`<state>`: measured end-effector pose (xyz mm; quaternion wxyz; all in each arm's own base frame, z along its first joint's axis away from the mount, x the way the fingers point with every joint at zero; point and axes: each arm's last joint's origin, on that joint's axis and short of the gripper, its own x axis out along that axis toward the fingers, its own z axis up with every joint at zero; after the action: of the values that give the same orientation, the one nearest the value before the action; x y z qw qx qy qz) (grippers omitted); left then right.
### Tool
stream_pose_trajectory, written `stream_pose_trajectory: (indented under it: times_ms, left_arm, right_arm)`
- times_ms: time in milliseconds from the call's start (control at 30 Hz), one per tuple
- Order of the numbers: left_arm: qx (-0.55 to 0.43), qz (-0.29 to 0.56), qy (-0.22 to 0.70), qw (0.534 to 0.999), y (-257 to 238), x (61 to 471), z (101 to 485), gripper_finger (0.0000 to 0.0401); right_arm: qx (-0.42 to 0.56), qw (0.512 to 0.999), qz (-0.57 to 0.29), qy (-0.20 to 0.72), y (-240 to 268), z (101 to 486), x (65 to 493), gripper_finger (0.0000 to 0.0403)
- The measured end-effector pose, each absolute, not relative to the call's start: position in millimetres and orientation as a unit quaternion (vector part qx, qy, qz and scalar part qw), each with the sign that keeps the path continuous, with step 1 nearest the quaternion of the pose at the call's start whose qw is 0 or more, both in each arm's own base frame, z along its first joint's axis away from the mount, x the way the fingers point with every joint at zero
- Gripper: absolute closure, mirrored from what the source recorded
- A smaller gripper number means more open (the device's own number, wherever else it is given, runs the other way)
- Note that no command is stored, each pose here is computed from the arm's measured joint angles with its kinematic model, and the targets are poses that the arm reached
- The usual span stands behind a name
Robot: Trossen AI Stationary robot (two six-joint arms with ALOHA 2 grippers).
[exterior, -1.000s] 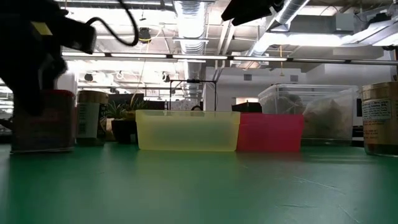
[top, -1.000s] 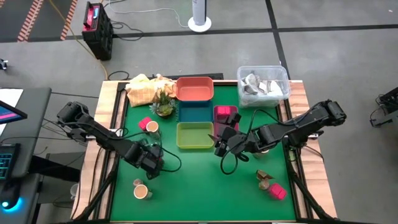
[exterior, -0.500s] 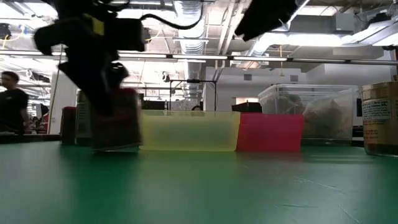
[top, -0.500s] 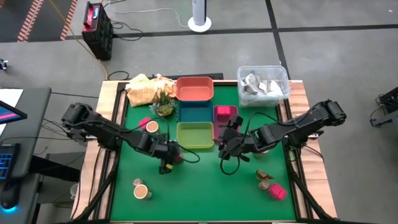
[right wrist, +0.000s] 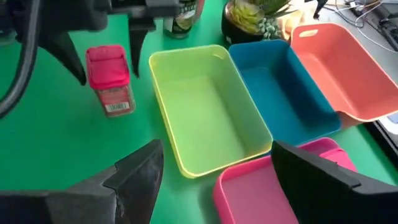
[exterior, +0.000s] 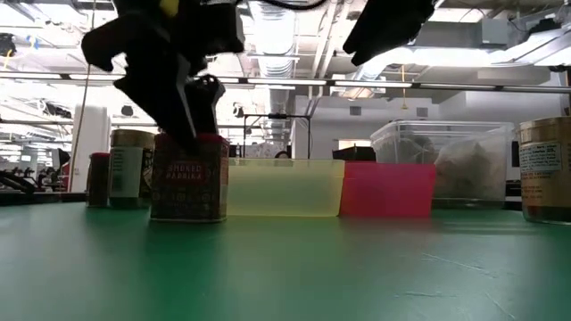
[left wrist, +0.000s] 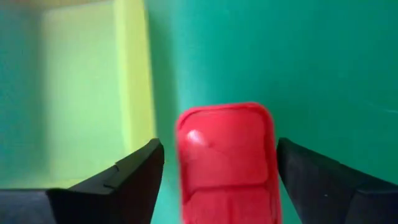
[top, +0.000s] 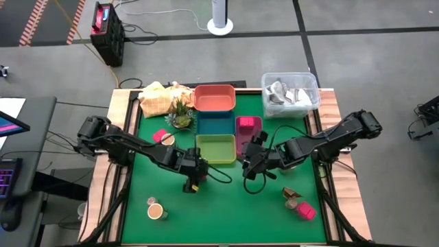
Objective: Sort spices by type
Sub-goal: Put the middle left red seasoning can into the red bin
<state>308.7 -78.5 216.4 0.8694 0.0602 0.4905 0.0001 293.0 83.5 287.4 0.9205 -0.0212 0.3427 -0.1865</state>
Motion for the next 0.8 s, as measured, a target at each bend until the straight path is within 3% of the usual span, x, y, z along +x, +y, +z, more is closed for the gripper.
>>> stream_pose_trajectory:
  times_ms: [300,567,800]
  left_arm:
    - [0.106,0.057,0.421,0.899,-82.1,263.3,258.8,0.0100]
    - [0.034,0.087,0.370,0.924,-79.1,211.9,256.0,0.0101]
    - [-0.012,0.089,0.350,0.932,-79.2,193.8,254.6,0.0101]
  right_arm:
    - [-0.004,0.925,-0.152,0.348,84.4,258.7,327.0,0.0074]
    - [-0.012,0.949,-0.074,0.308,86.5,232.1,373.7,0.0074]
    - [-0.063,0.949,-0.058,0.305,88.4,221.9,416.3,0.0063]
